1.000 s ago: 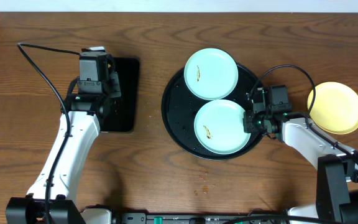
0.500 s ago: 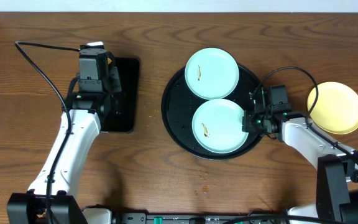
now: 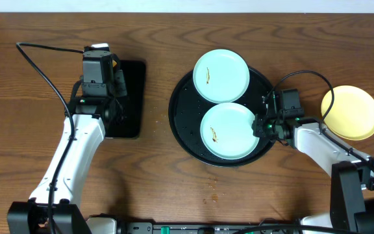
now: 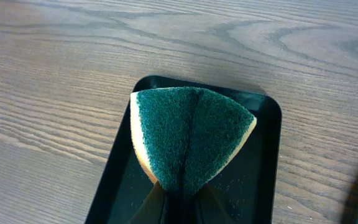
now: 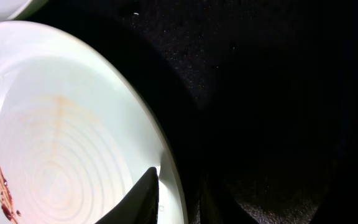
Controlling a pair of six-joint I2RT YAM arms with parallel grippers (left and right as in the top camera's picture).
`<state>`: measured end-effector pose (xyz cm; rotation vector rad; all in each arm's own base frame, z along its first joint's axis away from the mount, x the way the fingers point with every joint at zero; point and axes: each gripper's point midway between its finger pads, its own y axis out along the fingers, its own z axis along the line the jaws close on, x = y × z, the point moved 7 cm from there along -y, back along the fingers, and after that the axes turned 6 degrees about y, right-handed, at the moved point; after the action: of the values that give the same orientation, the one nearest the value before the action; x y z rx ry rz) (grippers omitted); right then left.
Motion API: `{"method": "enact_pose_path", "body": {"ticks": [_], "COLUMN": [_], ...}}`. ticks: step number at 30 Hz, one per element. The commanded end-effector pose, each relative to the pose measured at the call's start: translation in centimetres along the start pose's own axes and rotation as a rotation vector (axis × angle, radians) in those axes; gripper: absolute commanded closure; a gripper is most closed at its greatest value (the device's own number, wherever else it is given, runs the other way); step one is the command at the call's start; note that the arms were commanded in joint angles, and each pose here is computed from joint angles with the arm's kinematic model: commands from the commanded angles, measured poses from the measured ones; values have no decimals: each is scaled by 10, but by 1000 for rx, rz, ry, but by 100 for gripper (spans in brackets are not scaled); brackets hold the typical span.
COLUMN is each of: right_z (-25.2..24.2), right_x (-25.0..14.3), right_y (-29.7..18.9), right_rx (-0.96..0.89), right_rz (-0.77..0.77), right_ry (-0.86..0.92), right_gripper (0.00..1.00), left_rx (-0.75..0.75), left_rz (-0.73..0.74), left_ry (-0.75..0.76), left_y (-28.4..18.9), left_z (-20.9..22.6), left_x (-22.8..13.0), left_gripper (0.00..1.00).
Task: Clean dirty plates on tray and stack at the side
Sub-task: 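Hold the sponge above the black tray with the left gripper, then carry the sponge with the left gripper onto the lower blue plate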
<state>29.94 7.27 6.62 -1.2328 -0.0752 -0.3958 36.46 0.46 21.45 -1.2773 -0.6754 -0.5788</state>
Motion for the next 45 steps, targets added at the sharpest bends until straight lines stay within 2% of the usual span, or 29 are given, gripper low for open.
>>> {"method": "enact_pose_path", "body": {"ticks": [1,7,12,18,26,31,34,40,42,43,45], "right_z": [-4,-3,-3,0,6,8,6,15,16,15,15], "right_x": [-5,-1,-2,-6,-12,-19,-24,-30,-28,-26,-23], "right_y": [4,4,4,5,7,8,8,6,3,0,-4], "right_rx": [-30,-22,-23,-27,-101,-111,-124,-82,-98,-110,-122], "right_rz": [13,-4,-1,16,9,34,58,91,84,76,58], "right_ry": [14,-69,-106,-200,-272,-256,-150,-133,-136,-139,-164], "right_gripper": [78,71,67,58,70,73,82,88,84,78,70], "left_rx": [8,-38,-370,-501,-625,-644,-639,-650,-648,-642,-641], "left_rz": [-19,-64,-108,22,256,331,359,386,390,387,380], "left_ry": [4,-55,-37,-69,73,168,225,258,261,261,260], "left_y": [-3,-27,-56,-77,-90,-80,-70,-59,-58,-57,-56], "left_z": [3,4,-26,-56,-129,-175,-198,-217,-218,-218,-218], "left_x": [5,15,28,19,-31,-58,-73,-88,-89,-89,-88], "left_gripper": [92,93,93,92,92,93,92,93,93,93,93]}}
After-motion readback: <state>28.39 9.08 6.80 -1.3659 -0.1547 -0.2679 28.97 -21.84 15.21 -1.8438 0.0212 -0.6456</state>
